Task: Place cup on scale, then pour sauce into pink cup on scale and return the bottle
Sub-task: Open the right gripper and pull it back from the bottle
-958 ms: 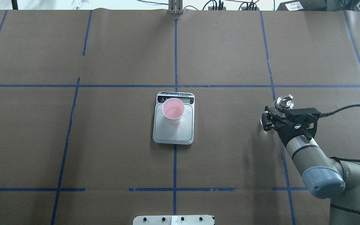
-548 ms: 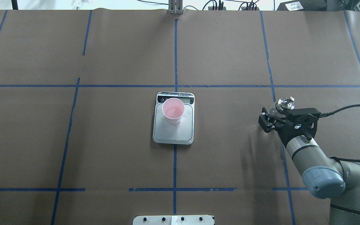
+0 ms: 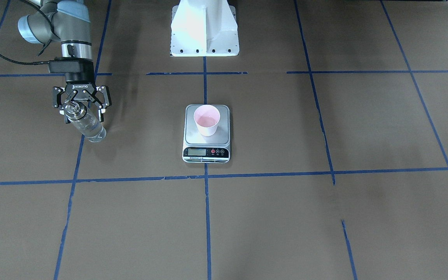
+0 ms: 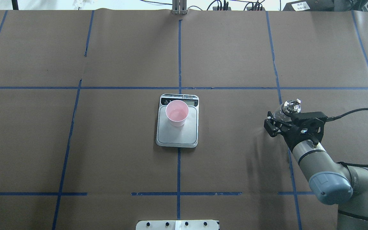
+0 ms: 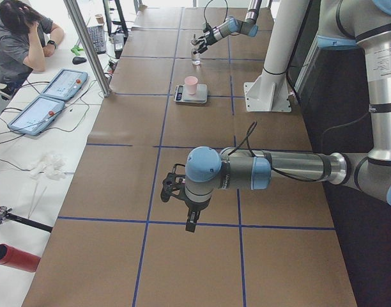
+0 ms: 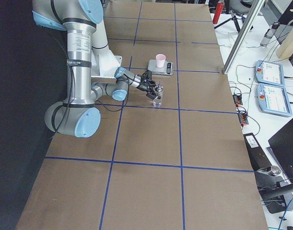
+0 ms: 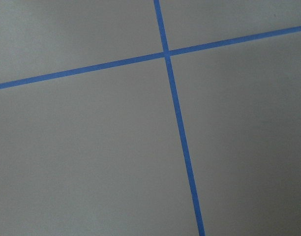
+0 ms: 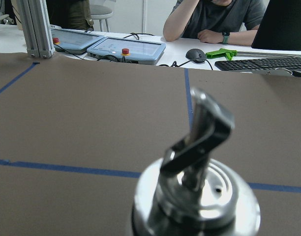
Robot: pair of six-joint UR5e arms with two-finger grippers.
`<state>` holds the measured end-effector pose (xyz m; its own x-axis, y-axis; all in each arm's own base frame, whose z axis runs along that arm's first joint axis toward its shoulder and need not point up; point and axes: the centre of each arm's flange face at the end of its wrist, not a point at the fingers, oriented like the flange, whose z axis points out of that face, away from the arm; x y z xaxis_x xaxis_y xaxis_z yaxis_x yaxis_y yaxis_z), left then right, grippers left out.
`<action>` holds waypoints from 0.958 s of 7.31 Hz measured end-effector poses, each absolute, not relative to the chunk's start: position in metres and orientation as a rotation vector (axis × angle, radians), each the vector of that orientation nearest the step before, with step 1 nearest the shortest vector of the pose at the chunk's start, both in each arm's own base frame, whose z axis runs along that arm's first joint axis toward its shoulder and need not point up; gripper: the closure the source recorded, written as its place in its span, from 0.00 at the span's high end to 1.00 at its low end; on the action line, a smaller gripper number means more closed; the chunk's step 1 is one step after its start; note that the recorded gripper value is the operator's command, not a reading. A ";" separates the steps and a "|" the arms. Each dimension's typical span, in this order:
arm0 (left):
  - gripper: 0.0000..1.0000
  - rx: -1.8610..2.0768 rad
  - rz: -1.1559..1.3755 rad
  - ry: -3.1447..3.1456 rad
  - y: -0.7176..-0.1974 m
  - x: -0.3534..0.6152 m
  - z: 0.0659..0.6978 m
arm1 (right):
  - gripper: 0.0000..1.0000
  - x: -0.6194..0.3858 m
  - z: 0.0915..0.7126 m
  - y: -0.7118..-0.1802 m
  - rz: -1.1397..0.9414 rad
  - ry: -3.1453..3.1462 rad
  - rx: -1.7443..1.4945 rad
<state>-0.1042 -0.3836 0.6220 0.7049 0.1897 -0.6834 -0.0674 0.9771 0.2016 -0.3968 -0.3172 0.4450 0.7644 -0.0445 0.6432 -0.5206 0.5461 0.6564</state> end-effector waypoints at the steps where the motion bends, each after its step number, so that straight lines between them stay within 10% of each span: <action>1: 1.00 0.167 0.144 0.776 -0.384 -0.104 0.622 | 1.00 -0.399 0.451 -0.308 0.301 -0.664 0.960; 7: 1.00 0.167 0.144 0.776 -0.384 -0.104 0.621 | 1.00 -0.407 0.473 -0.234 0.194 -0.710 0.936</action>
<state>-0.1042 -0.3837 0.6215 0.7050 0.1902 -0.6832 -0.0672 0.9770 0.2026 -0.4066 -0.2338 0.4728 0.7599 -0.1433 0.6341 -0.4460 0.5947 0.6689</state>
